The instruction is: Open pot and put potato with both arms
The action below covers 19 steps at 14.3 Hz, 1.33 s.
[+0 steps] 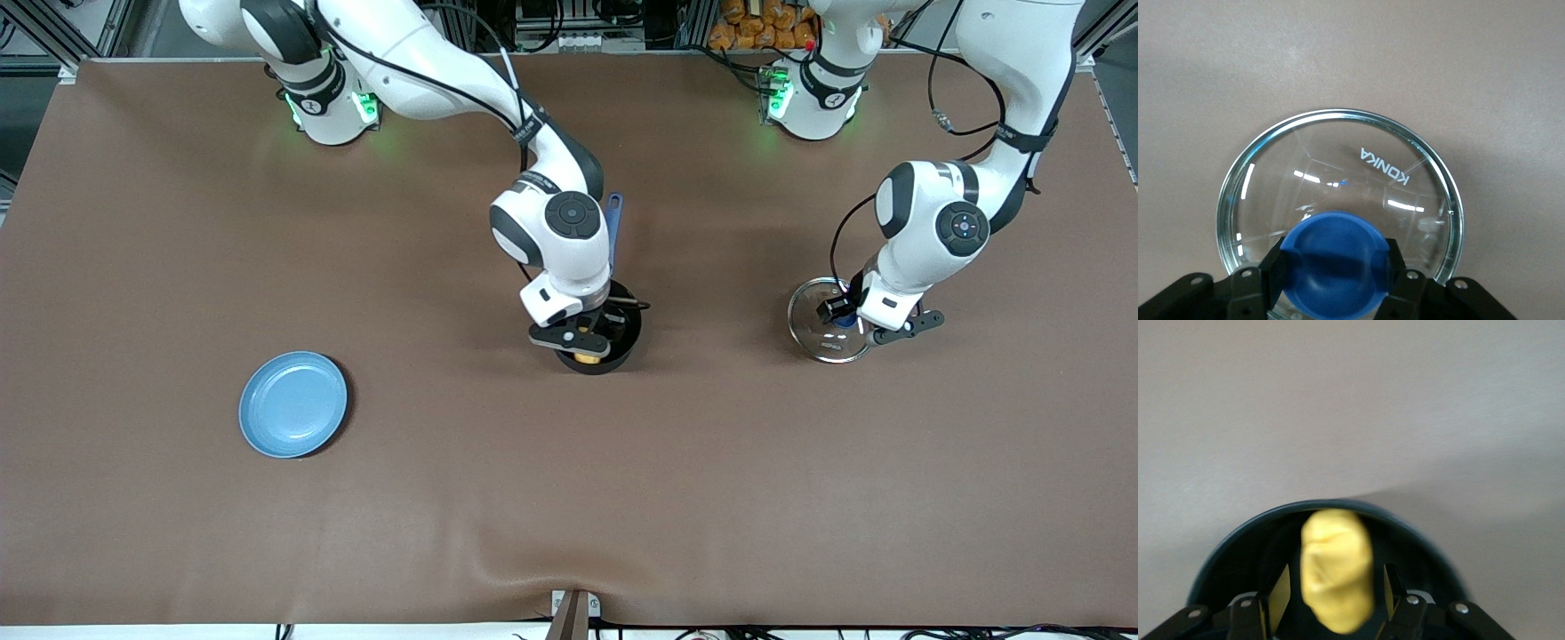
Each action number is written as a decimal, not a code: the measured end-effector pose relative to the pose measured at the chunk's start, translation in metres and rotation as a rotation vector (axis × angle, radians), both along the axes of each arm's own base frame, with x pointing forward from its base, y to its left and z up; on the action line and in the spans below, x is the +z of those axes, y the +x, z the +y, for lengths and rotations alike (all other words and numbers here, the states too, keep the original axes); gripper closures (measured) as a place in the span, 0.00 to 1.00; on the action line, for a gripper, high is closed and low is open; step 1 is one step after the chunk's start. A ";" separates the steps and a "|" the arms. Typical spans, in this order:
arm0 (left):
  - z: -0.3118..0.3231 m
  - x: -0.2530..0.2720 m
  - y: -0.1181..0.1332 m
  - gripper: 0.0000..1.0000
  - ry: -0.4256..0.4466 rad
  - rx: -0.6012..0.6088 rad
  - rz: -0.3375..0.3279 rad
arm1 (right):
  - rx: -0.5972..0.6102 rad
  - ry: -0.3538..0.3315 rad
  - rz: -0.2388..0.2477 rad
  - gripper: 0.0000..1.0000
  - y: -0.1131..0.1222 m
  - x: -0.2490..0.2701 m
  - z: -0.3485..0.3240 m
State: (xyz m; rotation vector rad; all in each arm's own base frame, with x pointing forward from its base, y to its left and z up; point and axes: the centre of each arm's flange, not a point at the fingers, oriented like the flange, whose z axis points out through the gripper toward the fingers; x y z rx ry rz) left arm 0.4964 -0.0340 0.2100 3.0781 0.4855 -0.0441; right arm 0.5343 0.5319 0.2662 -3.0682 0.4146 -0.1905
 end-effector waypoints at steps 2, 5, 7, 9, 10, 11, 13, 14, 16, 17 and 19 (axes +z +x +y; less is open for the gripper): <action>-0.001 0.003 0.002 0.26 -0.001 -0.002 -0.009 | -0.014 -0.016 0.011 0.35 0.013 0.049 -0.016; -0.005 0.024 0.010 0.00 0.000 -0.009 -0.049 | 0.030 -0.069 0.057 0.35 0.025 0.147 -0.063; -0.006 0.052 0.014 0.00 0.008 -0.012 -0.082 | 0.079 -0.100 0.095 0.35 0.029 0.207 -0.110; -0.008 0.094 0.019 0.00 0.024 -0.018 -0.083 | 0.129 -0.117 0.124 0.34 0.033 0.261 -0.164; -0.011 0.119 0.023 0.00 0.032 -0.021 -0.063 | 0.159 -0.123 0.138 0.33 0.034 0.283 -0.192; -0.014 0.147 0.027 0.00 0.036 -0.023 -0.045 | 0.191 -0.127 0.151 0.33 0.036 0.303 -0.220; -0.024 0.200 0.033 0.00 0.037 -0.031 -0.053 | 0.255 -0.129 0.169 0.30 0.042 0.335 -0.274; -0.028 0.221 0.033 0.00 0.040 -0.035 -0.054 | 0.284 -0.128 0.177 0.29 0.046 0.345 -0.300; -0.030 0.256 0.034 0.00 0.046 -0.036 -0.032 | 0.345 -0.124 0.187 0.28 0.055 0.359 -0.354; -0.030 0.273 0.035 0.00 0.048 -0.035 -0.018 | 0.378 -0.122 0.189 0.25 0.059 0.364 -0.380; -0.031 0.308 0.037 0.00 0.048 -0.035 -0.004 | 0.404 -0.118 0.196 0.19 0.064 0.369 -0.422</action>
